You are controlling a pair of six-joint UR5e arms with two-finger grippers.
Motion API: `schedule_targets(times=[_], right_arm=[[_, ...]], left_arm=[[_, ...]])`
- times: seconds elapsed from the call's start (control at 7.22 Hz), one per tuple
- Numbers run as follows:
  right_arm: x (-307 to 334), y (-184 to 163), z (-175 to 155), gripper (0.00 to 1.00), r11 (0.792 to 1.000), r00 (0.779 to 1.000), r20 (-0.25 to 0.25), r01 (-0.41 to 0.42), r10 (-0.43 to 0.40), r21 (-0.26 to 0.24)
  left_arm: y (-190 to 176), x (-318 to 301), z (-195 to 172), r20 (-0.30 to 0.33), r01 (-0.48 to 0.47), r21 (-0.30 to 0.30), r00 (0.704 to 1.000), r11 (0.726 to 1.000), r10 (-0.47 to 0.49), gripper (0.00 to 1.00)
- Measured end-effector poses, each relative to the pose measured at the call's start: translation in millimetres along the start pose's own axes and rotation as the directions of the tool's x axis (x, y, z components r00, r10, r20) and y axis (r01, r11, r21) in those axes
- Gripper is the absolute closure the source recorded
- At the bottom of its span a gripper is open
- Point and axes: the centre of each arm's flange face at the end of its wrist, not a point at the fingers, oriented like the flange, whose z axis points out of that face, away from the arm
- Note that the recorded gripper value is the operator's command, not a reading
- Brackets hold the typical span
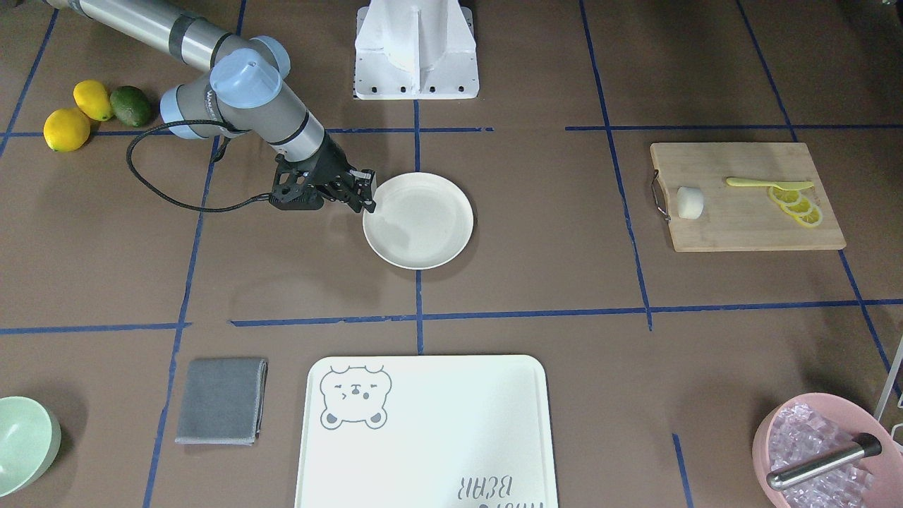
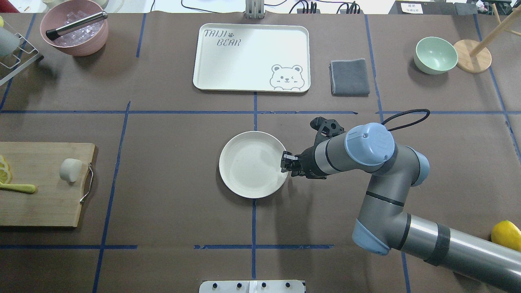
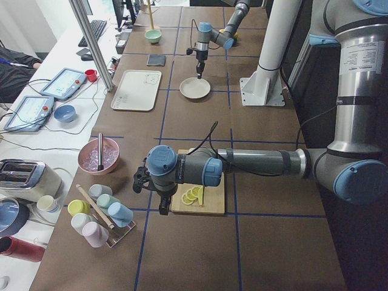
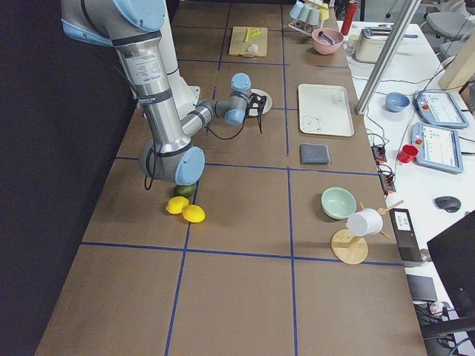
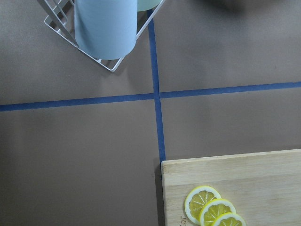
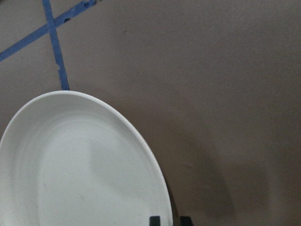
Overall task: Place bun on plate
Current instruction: 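Release the plate and raise the right gripper while the left arm reaches out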
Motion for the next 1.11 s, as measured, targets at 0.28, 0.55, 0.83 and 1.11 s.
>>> schedule_targets(times=[0.28,0.55,0.83,1.11], right_arm=[[-2,-25,-21,0.0,1.0,1.0,0.002,-0.015,0.015,0.01],[-11,-53,-60,0.0,0.998,0.998,-0.046,0.036,-0.033,0.053],[-15,-64,-98,0.0,0.987,0.973,-0.191,0.146,-0.132,0.06],[-9,-78,-128,0.0,0.969,0.925,-0.307,0.246,-0.226,0.029]], left_arm=[[-8,25,6,-0.005,0.024,0.009,1.0,1.0,-0.024,0.0],[-20,93,30,-0.018,0.071,0.066,0.997,0.995,-0.07,0.0],[-3,172,49,-0.004,0.103,0.096,0.995,0.99,-0.103,0.0],[25,238,74,0.023,0.123,0.095,0.992,0.988,-0.126,0.0]])
